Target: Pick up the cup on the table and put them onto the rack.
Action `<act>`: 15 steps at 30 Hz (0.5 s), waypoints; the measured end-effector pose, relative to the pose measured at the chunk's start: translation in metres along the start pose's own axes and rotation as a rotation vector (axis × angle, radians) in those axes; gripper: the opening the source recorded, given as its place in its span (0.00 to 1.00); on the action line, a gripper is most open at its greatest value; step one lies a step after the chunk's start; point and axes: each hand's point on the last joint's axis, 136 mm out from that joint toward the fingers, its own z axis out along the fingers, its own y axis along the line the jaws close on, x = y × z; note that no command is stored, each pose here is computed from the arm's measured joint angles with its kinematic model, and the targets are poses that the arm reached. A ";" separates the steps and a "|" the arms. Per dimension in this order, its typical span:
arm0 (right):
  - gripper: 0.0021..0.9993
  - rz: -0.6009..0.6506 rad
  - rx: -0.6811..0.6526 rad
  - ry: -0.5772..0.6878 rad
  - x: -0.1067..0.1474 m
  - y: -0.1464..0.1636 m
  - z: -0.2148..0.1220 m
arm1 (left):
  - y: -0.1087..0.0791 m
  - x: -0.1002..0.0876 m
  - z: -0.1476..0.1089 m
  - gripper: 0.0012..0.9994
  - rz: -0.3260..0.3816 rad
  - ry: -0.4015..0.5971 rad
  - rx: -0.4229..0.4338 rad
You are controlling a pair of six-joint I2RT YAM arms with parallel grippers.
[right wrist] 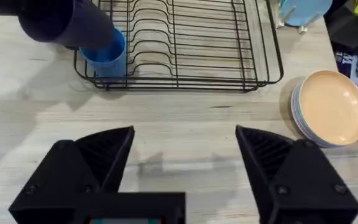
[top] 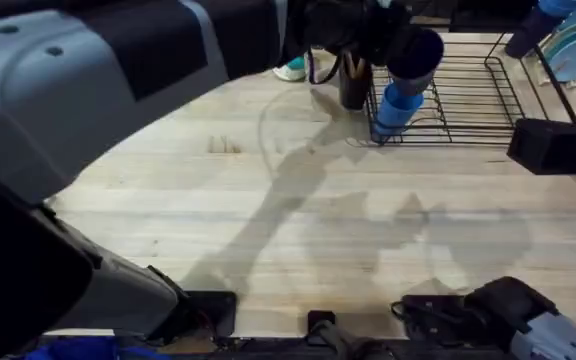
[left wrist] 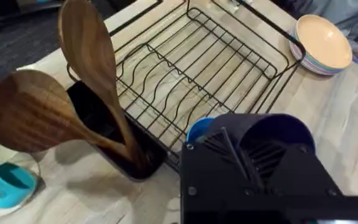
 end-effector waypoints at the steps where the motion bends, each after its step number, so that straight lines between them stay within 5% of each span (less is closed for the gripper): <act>1: 1.00 0.000 0.000 0.000 0.000 0.000 0.000 | 0.000 -0.001 0.000 0.04 0.002 -0.005 0.000; 15: 1.00 0.000 0.000 0.000 0.000 0.000 0.000 | 0.005 0.003 0.012 0.04 -0.024 -0.005 0.000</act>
